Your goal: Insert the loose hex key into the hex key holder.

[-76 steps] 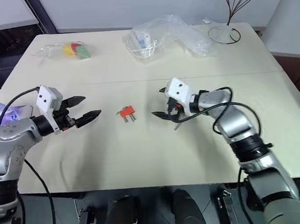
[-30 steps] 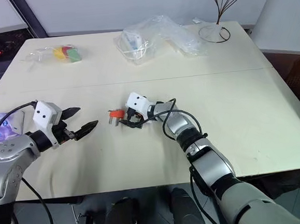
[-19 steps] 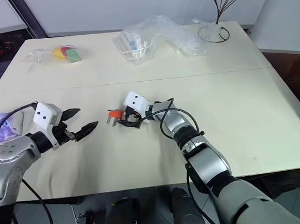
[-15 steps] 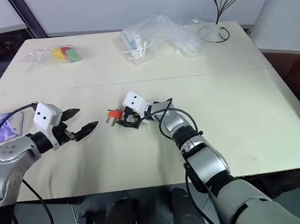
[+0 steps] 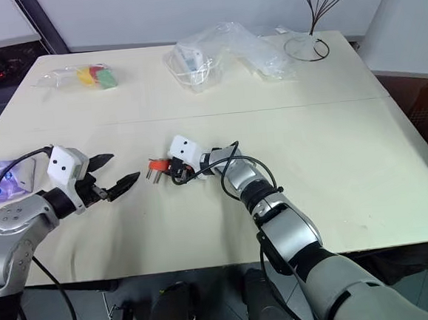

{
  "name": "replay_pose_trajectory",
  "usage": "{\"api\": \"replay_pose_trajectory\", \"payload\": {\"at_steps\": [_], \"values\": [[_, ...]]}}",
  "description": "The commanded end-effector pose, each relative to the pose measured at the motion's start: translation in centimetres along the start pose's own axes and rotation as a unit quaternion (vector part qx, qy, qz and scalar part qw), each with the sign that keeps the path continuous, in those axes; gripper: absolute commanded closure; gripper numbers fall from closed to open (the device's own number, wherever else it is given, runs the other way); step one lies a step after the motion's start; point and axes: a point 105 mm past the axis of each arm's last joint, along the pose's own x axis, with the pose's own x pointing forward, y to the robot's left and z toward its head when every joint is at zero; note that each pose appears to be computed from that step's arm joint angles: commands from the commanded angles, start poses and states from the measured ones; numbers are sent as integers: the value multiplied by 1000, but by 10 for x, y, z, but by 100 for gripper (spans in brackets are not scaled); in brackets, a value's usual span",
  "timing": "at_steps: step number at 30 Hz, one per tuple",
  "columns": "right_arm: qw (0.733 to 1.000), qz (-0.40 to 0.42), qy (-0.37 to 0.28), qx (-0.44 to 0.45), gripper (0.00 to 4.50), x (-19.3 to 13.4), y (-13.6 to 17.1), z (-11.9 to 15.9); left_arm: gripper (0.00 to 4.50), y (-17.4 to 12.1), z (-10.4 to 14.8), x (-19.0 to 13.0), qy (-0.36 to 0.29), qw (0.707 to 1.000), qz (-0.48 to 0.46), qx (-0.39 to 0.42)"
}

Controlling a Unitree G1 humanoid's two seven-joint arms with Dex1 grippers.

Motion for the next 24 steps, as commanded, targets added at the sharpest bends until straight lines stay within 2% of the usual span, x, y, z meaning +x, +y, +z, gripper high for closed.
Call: {"api": "replay_pose_trajectory", "payload": {"at_steps": [1, 5, 9, 13, 17, 20, 22, 24], "values": [[998, -39, -6, -54, 353, -7, -10, 4, 0, 2, 17, -1, -29, 999, 4, 21], [979, -114, -39, -166, 353, -26, -28, 21, 0, 1, 23, 4, -41, 999, -7, 10], [945, -157, -78, -277, 353, -52, -33, 46, 0, 2, 33, 11, -58, 998, -30, 2], [875, -169, -108, -440, 353, -81, -24, 74, 0, 1, 52, 24, -88, 994, -67, -14], [833, -176, -124, -510, 353, -97, -20, 88, 0, -2, 66, 33, -108, 989, -101, -24], [774, -170, -151, -592, 353, -116, -13, 111, 0, -15, 86, 42, -134, 975, -173, -51], [752, -163, -162, -618, 353, -124, -10, 119, 0, -23, 97, 44, -145, 963, -216, -64], [746, -152, -166, -627, 353, -128, -8, 122, 0, -30, 105, 47, -152, 954, -249, -74]]}}
